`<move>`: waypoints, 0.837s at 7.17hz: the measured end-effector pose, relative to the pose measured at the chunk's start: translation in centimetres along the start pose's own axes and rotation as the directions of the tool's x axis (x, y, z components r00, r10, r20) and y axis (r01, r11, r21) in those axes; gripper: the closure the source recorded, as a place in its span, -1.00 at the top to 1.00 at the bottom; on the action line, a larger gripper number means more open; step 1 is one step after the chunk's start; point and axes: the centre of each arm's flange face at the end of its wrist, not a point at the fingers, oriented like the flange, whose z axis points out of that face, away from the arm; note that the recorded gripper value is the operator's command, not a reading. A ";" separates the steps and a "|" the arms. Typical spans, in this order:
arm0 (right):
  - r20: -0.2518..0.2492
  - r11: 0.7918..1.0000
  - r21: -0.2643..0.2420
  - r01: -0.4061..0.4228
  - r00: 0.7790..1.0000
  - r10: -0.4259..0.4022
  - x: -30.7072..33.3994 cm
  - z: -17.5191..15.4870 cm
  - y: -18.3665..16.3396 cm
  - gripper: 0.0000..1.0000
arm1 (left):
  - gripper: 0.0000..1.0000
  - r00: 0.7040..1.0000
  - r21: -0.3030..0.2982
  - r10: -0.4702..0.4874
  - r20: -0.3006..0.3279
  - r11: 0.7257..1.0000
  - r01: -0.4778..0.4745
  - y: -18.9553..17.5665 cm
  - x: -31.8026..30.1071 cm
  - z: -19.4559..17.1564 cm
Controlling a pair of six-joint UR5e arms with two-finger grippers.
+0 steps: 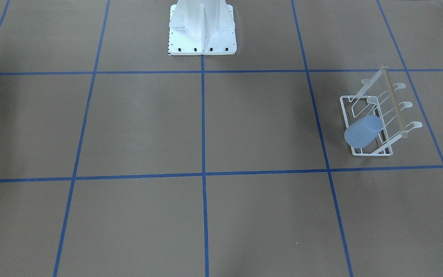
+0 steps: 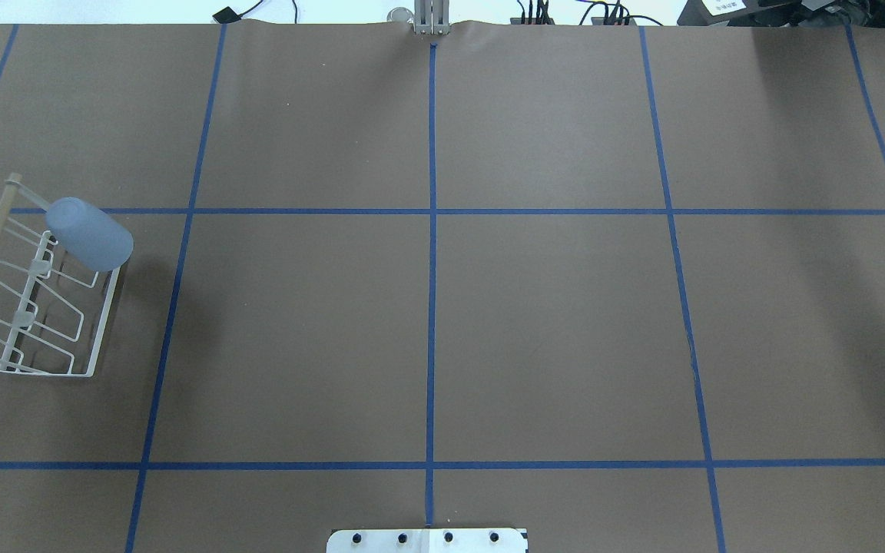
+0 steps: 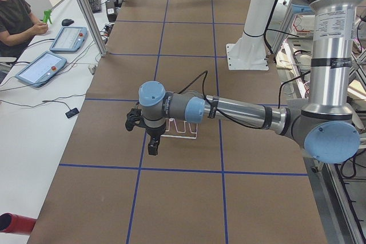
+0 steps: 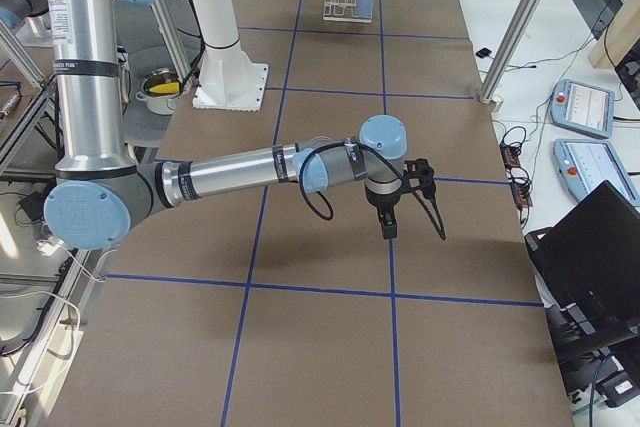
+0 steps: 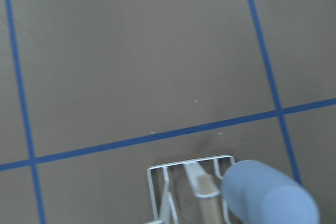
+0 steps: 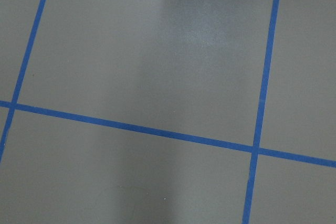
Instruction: Hang cup on cup holder
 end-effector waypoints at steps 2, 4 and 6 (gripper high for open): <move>-0.020 1.000 -0.007 0.000 1.000 0.000 0.1 0.4 0.1 1.00 | 0.96 0.999 0.012 -0.017 -0.047 1.000 0.017 0.5 -0.1 -0.7; -0.020 1.000 -0.021 -0.012 1.000 0.011 0.3 0.6 0.3 1.00 | 0.96 0.998 0.044 -0.032 -0.062 0.998 0.035 0.7 0.9 -2.5; -0.017 0.999 -0.036 -0.025 1.000 0.025 0.7 0.9 1.0 1.00 | 0.96 0.998 0.058 -0.043 -0.050 0.997 0.045 1.3 1.2 -3.2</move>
